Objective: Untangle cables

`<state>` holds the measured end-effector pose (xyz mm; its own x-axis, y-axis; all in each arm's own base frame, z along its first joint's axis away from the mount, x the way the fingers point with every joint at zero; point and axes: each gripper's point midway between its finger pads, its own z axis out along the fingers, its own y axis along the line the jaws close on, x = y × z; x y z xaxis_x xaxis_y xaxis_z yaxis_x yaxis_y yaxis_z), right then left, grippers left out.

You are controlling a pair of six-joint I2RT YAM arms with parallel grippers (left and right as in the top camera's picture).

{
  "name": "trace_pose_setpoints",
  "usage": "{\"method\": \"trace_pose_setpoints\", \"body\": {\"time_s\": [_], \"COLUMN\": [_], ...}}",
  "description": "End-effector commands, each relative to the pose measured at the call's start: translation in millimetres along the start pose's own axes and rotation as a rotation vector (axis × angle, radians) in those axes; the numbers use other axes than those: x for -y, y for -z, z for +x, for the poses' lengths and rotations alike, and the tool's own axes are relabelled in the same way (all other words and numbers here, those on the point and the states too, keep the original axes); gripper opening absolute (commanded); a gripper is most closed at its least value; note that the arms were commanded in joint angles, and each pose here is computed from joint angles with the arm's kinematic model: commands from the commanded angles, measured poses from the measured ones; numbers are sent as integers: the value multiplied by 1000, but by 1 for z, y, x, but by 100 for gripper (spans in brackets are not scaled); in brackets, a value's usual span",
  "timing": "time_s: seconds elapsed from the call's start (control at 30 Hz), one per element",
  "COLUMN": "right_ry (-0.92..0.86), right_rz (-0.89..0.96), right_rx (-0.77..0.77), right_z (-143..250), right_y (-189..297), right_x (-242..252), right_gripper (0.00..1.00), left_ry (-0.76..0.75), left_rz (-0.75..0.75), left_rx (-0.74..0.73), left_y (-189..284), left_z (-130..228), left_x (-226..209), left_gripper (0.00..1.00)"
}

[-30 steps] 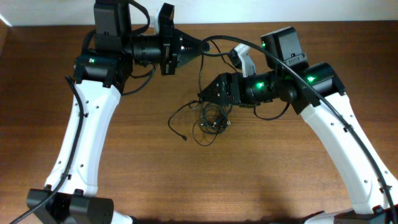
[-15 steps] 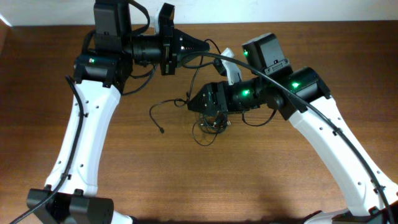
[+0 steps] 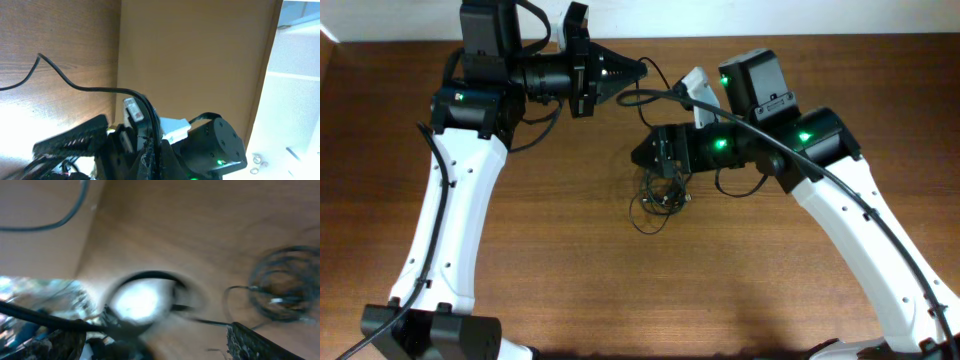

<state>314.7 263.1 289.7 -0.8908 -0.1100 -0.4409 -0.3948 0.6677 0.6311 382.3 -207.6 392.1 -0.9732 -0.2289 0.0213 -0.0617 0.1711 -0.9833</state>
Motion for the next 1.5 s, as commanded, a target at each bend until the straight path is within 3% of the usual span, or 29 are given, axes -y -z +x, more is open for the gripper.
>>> {"method": "trace_pose_setpoints", "body": {"time_s": [0.0, 0.5, 0.67, 0.8, 0.97, 1.2, 1.47], "right_ry": [8, 71, 57, 24, -24, -44, -42], "right_rz": [178, 248, 261, 288, 262, 210, 197], "right_rx": [121, 305, 278, 212, 87, 26, 22], "right_z": [-20, -62, -54, -37, -7, 6, 7], "right_y": [15, 25, 26, 24, 19, 16, 14], "right_x": [23, 28, 31, 39, 39, 31, 28], "right_gripper": [91, 91, 92, 100, 98, 98, 98], "left_ry": [-41, -1, -63, -126, -72, 84, 127], "left_rz": [12, 11, -2, -53, -168, -93, -31], "left_rx": [9, 8, 38, 94, 214, 125, 55], "left_y": [5, 5, 6, 7, 12, 8, 6], "left_z": [7, 7, 2, -7, -25, -9, 1], "left_x": [13, 12, 10, 0, -25, -14, 0], "left_gripper": [0, 0, 0, 0, 0, 0, 0]}}
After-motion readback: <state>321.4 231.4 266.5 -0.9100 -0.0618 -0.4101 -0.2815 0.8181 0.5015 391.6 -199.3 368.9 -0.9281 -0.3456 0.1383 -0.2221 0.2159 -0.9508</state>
